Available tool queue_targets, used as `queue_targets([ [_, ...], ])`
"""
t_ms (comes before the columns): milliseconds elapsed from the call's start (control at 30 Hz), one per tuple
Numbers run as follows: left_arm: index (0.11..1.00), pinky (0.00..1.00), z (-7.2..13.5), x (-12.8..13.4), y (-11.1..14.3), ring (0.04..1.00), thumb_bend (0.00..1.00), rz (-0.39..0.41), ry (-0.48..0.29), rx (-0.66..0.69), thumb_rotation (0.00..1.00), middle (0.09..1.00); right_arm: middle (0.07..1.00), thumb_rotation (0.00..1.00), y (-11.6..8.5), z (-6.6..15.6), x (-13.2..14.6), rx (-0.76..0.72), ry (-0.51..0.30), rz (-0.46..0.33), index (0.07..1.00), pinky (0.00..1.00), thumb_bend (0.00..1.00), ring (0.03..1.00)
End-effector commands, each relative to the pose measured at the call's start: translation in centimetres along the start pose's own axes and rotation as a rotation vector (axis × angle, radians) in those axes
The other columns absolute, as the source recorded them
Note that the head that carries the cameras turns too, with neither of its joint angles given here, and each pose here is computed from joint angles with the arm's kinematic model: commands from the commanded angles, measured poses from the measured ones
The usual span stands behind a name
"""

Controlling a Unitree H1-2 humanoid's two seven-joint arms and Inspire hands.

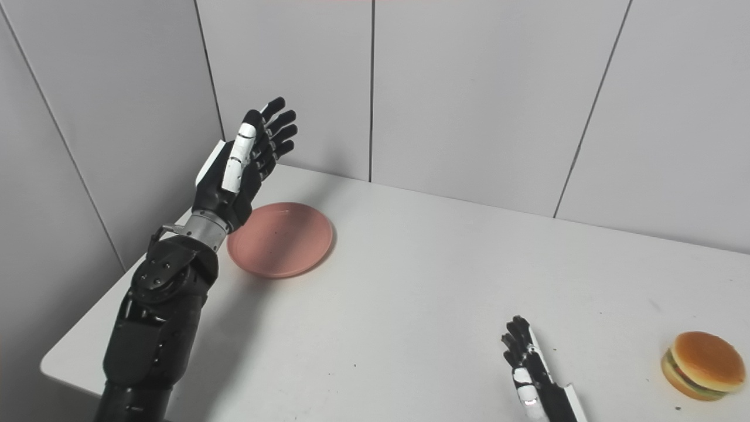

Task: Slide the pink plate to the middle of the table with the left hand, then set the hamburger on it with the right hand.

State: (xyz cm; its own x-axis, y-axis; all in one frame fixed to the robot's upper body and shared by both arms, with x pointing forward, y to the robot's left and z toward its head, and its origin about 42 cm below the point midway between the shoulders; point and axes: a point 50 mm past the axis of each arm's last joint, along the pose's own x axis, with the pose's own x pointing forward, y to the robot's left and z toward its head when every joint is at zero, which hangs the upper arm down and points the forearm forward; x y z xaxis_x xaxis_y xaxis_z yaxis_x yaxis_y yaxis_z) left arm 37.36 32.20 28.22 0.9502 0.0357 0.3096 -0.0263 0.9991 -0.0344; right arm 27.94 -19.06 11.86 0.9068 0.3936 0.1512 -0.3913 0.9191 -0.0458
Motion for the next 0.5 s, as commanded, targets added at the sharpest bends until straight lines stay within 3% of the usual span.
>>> queue_targets([
  [0, 0.888, 0.93, 2.3, 1.9, 1.0, 0.922, 0.63, 0.007, -0.072, 0.025, 0.98, 0.911, 0.992, 0.95, -0.2, -0.6, -0.3, 0.010, 0.030, -0.001, 1.000, 1.00, 0.54, 0.980],
  [467, 0.862, 0.90, 0.2, 4.1, 7.2, 0.890, 0.54, 0.153, 0.038, -0.044, 1.00, 0.877, 0.990, 0.94, -0.4, -0.6, -0.4, 0.022, 0.033, -0.008, 1.000, 1.00, 0.55, 0.981],
])
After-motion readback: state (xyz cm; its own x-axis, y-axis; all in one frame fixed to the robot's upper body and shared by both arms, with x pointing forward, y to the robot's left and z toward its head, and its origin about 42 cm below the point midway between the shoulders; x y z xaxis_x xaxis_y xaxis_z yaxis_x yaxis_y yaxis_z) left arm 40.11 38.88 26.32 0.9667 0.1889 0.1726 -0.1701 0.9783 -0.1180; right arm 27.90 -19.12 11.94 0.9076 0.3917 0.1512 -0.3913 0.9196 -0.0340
